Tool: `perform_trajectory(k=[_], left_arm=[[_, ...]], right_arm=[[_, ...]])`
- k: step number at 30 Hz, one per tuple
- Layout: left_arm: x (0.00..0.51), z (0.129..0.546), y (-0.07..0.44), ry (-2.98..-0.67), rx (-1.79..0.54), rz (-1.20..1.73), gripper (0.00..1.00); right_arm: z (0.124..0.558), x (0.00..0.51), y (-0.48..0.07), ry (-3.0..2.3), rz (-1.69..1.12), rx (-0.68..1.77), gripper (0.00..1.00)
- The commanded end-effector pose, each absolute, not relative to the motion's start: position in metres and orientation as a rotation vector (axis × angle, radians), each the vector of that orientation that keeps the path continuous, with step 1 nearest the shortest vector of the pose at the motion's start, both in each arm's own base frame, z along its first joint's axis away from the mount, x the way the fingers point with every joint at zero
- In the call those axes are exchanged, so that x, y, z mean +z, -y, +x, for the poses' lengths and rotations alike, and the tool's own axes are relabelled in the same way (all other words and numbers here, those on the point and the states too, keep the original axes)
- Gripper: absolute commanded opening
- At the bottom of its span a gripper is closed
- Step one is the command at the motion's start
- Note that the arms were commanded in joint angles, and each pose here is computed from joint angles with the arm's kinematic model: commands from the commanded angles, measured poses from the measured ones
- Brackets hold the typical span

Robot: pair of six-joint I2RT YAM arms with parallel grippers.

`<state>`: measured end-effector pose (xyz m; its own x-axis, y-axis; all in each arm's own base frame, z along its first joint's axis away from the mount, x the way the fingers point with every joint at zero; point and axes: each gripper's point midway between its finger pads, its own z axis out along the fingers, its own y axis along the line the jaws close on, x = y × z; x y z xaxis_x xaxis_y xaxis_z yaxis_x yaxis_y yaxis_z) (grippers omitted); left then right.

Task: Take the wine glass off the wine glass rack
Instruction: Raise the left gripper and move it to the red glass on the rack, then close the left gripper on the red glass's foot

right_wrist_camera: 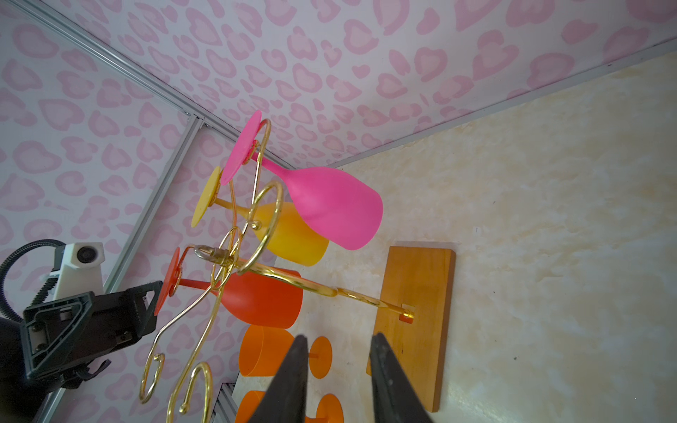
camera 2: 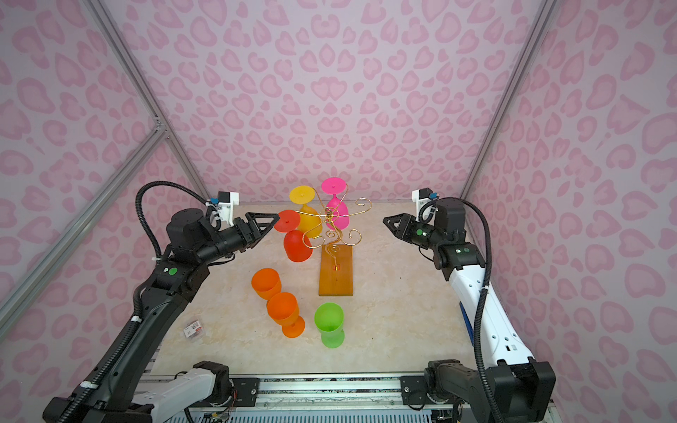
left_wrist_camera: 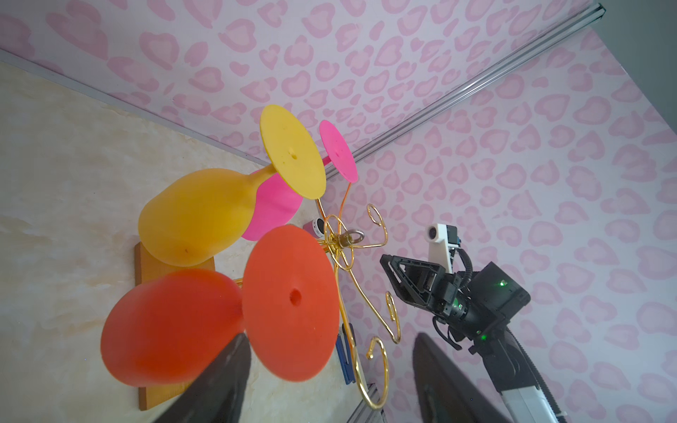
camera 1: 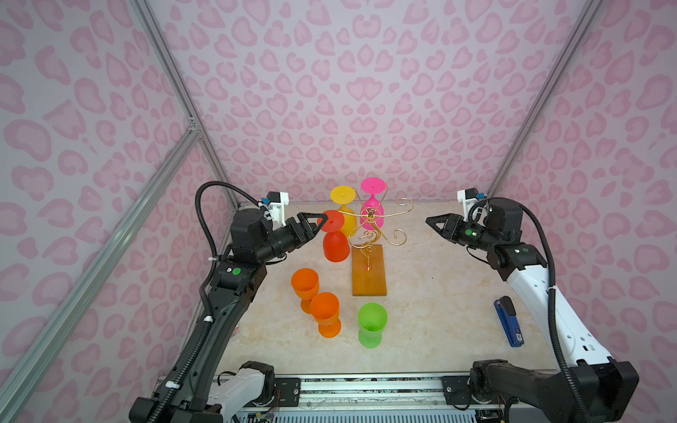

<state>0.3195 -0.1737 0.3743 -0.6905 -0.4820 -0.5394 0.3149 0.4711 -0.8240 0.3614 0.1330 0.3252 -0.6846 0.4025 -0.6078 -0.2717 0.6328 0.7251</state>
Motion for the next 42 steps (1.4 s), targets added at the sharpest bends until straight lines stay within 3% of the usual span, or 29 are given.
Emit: perform_trajectory(k=[1,11,42], left_arm=[[0.381,0.321,0.179,-1.910,-1.345,-0.104,0.72],[0.376,0.327,0.180,-1.919,-1.349,-0.112,0.68],[0.359,0.334,0.184,-1.973,-1.363,-0.130,0.22]], right_arm=[[0.362,0.329,-0.134,-2.038,0.082,1.087,0.30],[0.364,0.330,-0.135,-2.027,0.088,1.104,0.30],[0.366,0.324,-0.132,-2.034,0.101,1.105,0.30]])
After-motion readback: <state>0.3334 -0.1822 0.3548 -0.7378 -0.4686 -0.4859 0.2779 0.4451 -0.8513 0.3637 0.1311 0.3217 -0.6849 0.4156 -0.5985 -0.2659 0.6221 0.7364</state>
